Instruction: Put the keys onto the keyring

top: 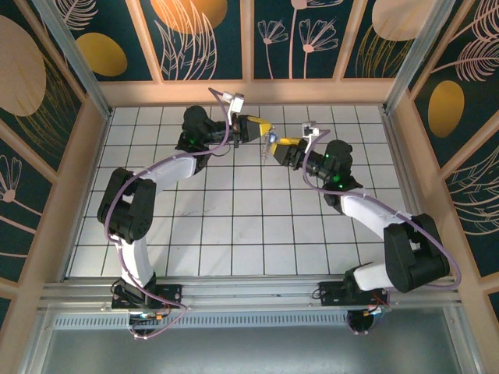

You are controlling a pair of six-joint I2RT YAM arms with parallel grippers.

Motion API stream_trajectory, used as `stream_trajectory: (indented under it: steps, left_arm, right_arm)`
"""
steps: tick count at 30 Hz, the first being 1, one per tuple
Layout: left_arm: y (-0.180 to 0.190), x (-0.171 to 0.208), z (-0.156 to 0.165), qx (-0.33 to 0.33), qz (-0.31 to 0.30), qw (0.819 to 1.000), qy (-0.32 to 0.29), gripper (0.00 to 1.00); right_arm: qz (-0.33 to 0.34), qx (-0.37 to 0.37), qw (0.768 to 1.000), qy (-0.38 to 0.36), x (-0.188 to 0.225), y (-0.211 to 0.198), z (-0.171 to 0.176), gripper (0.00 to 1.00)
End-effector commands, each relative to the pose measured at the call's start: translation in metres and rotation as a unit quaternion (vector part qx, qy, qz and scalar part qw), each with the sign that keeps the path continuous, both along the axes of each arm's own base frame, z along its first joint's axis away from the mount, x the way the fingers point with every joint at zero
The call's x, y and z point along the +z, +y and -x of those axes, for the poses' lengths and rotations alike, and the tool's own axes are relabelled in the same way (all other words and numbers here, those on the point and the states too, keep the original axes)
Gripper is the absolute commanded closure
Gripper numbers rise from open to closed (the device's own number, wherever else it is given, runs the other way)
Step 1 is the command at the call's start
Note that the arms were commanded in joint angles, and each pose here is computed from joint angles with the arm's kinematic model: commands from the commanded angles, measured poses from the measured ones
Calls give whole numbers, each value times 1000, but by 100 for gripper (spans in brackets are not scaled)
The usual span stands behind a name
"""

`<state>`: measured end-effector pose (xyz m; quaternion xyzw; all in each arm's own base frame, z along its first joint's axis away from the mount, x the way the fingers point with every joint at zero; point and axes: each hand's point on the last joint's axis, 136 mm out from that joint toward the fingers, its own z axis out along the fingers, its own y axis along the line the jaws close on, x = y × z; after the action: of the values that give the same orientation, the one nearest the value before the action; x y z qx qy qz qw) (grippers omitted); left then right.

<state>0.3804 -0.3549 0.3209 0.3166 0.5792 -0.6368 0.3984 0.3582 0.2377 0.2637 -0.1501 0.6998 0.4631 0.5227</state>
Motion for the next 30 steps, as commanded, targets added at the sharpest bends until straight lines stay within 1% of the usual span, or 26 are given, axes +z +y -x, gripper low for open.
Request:
stream_trajectory:
  steps: [1, 7, 15, 18, 24, 27, 30]
  left_arm:
    - [2, 30, 11, -2, 23, 999, -37, 100]
    - [1, 30, 13, -4, 23, 999, -38, 100]
    - [-2, 28, 14, -6, 23, 999, -37, 100]
    - [-3, 28, 14, -6, 23, 999, -37, 100]
    - [-2, 29, 11, 3, 27, 999, -36, 100]
    - [-2, 32, 9, 9, 32, 999, -35, 100]
    - [0, 33, 6, 22, 38, 999, -33, 100]
  right_arm:
    - [17, -11, 999, -29, 6, 3, 0, 47]
    - [19, -19, 999, -41, 16, 3, -7, 47]
    - [27, -1, 998, -53, 25, 10, -9, 50]
    - [31, 9, 998, -56, 25, 14, -6, 58]
    - [41, 36, 997, -61, 21, 20, 6, 88]
    - [44, 42, 996, -63, 19, 22, 12, 100]
    - [46, 42, 996, -65, 20, 22, 16, 100]
